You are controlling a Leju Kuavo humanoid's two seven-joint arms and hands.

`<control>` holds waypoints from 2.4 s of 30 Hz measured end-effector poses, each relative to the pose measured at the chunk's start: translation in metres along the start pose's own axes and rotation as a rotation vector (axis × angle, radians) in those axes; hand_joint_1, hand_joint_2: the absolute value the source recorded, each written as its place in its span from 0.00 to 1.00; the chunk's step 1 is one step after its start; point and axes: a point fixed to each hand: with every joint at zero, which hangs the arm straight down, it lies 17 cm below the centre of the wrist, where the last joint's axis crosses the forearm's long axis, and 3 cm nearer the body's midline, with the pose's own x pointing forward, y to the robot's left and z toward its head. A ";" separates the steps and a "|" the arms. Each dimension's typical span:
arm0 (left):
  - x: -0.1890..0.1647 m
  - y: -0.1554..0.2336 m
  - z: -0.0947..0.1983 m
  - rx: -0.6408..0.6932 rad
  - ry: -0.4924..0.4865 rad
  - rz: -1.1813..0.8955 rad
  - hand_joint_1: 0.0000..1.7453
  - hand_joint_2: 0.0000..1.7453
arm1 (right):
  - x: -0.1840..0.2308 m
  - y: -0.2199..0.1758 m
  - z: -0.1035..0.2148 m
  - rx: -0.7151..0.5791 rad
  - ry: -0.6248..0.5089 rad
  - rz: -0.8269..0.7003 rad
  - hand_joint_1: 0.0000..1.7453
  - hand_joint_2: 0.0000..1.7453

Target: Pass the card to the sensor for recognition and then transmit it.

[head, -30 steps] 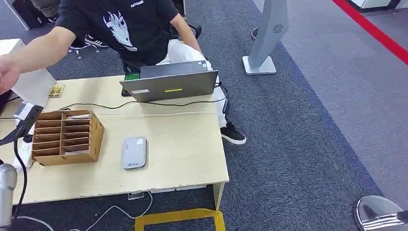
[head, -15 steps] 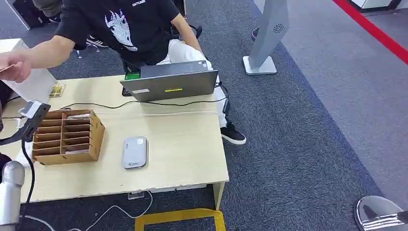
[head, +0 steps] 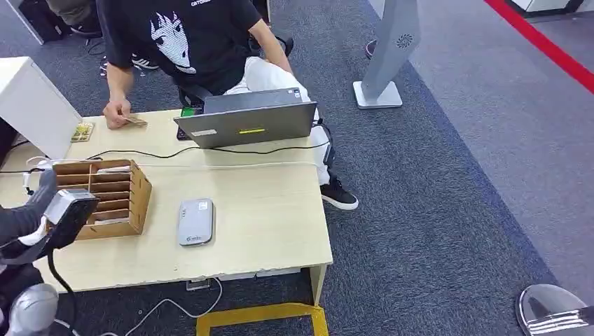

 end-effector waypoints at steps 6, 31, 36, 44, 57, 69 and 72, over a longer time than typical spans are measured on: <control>0.029 0.020 0.010 -0.037 -0.051 0.173 0.00 1.00 | -0.007 0.002 0.001 -0.004 0.017 -0.014 0.00 1.00; -0.108 -0.047 0.102 -0.520 0.148 -0.276 0.00 1.00 | -0.010 0.008 0.003 0.021 0.031 -0.035 0.00 1.00; -0.135 -0.063 0.103 -0.556 0.205 -0.260 0.00 1.00 | -0.007 0.009 0.003 0.026 0.017 -0.021 0.00 1.00; -0.171 -0.085 0.124 -0.611 0.305 -0.228 0.00 1.00 | -0.004 0.010 0.003 0.035 0.004 -0.010 0.00 1.00; -0.176 -0.106 0.144 -0.645 0.359 -0.191 0.00 1.00 | 0.001 0.010 0.003 0.037 -0.010 -0.001 0.00 1.00; -0.169 -0.122 0.132 -0.647 0.361 -0.209 0.00 1.00 | 0.002 0.008 0.002 0.034 -0.016 0.007 0.00 1.00; -0.164 -0.128 0.130 -0.652 0.358 -0.201 0.00 1.00 | 0.003 0.008 0.002 0.034 -0.018 0.007 0.00 1.00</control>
